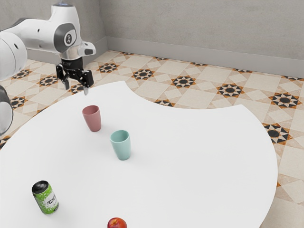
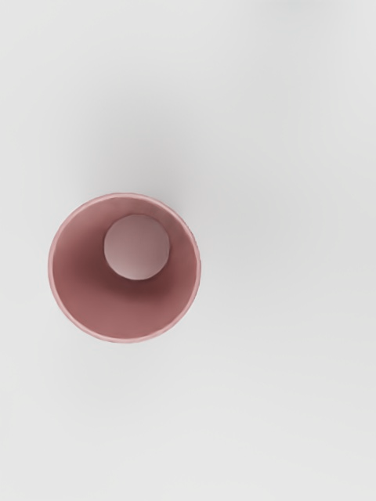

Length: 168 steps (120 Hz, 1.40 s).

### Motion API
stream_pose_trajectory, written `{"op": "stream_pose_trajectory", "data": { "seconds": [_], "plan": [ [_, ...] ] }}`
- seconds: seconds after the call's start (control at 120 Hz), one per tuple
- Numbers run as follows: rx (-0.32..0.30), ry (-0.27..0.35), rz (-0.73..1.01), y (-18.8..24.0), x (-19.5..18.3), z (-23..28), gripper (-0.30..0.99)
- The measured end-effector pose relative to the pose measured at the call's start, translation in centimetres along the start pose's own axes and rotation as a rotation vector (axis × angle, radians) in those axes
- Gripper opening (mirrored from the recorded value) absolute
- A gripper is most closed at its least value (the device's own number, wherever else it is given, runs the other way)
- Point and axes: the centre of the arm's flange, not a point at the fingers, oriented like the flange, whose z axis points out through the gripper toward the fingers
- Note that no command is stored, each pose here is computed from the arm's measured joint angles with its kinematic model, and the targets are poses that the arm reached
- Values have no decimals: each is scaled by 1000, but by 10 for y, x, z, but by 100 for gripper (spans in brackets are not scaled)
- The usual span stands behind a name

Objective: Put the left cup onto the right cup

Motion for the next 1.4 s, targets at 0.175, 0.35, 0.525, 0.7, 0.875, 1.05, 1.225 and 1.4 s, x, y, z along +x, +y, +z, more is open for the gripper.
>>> {"op": "stream_pose_trajectory", "data": {
  "seconds": [0.175, 0.35, 0.525, 0.7, 0.875, 1.05, 1.225, 1.4],
  "plan": [
    [-32, -7, 26, 4, 20, 55, 69],
    [-80, 6, 43, 13, 34, 95, 69],
    [-101, 18, 58, 16, 38, 118, 69],
    [-101, 37, 80, 21, 44, 128, 69],
    [-82, 95, 107, 25, 63, 120, 69],
    [-91, 83, 111, 27, 68, 141, 69],
    [-108, 55, 102, 24, 63, 160, 69],
    [-119, 37, 91, 19, 58, 171, 69]
  ]
}}
